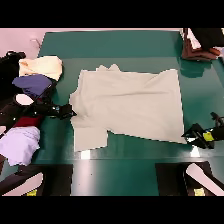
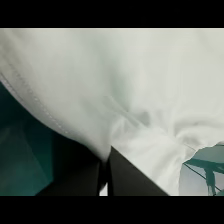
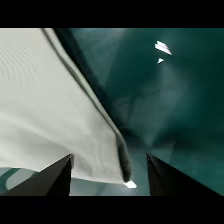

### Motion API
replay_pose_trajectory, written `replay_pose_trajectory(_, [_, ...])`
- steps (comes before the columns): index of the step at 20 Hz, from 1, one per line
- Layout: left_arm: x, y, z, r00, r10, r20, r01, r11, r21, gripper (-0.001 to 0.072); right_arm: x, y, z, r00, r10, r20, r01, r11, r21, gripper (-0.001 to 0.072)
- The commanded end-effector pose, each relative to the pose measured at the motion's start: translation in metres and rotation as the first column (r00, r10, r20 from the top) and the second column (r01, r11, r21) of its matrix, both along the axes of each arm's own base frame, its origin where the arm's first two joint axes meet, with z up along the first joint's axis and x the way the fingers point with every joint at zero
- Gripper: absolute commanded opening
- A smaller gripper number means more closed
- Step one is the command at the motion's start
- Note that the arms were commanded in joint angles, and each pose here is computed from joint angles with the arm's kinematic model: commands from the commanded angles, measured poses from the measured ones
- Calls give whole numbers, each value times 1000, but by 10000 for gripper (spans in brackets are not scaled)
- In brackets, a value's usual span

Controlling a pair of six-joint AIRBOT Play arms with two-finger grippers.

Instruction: Fold the shirts.

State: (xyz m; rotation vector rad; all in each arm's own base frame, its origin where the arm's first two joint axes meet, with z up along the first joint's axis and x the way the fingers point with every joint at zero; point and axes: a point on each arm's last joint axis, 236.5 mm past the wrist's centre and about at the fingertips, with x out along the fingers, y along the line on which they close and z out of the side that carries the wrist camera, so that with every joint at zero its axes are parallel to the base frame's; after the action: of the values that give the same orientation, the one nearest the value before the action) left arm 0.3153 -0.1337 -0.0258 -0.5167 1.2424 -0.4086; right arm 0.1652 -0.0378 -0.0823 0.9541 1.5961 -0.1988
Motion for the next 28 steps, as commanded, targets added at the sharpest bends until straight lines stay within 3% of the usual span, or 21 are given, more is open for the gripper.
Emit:
replay_pose_trajectory(1, [-1, -1, 1, 1000, -7, -2, 7, 1000, -2, 25, 3, 16, -17, 999, -32, -12, 32, 998, 60, 462])
replay_pose_trajectory(2, [-4, -2, 1, 1000, -14, -10, 14, 1000, -5, 25, 5, 21, -19, 1000, -13, -13, 13, 998, 68, 396])
replay_pose_trajectory(3, [-7, -3, 1, 1000, -23, -19, 23, 1000, -8, 25, 7, 24, -21, 1000, 11, -9, -10, 998, 62, 267])
replay_pose_trajectory(4, [-7, -4, 2, 999, -30, -21, 30, 1000, -9, 25, 10, 28, -21, 998, 54, 8, -55, 997, 48, 65])
replay_pose_trajectory(5, [-5, -3, 8, 1000, -28, -3, 28, 1000, -7, 24, 14, 30, -19, 996, 84, 31, -84, 996, 25, 15])
replay_pose_trajectory(9, [18, 10, 107, 965, -2, 264, -12, 999, 50, 24, 71, 25, 55, 931, 222, 289, -178, 969, -170, 14])
replay_pose_trajectory(11, [25, 17, 210, 863, 36, 504, -67, 997, 44, 24, 114, 29, 147, 806, 287, 517, -150, 945, -290, 14])
replay_pose_trajectory(14, [-14, 26, 392, 553, 79, 829, -129, 992, -9, 24, 139, 37, 319, 500, 405, 765, -5, 885, -466, 14])
replay_pose_trajectory(17, [-98, 31, 532, 218, 69, 974, -137, 990, -39, 24, 106, 48, 466, 231, 541, 808, 189, 790, -583, 14])
replay_pose_trajectory(19, [-155, 35, 595, 29, 63, 998, -147, 987, -58, 24, 73, 45, 533, 150, 624, 767, 329, 700, -634, 14])
replay_pose_trajectory(22, [-216, 45, 646, -157, 63, 986, -181, 979, -91, 23, 34, 30, 577, 198, 663, 722, 443, 597, -669, 14])
replay_pose_trajectory(24, [-221, 56, 651, -172, 78, 982, -222, 968, -116, 23, 27, 26, 582, 238, 661, 711, 438, 580, -687, 14])
replay_pose_trajectory(25, [-209, 61, 642, -122, 86, 989, -247, 962, -114, 23, 31, 25, 578, 254, 655, 712, 420, 588, -691, 14])
replay_pose_trajectory(28, [-135, 52, 579, 178, 55, 983, -236, 972, -11, 24, 66, 18, 536, 347, 603, 719, 291, 659, -694, 13])
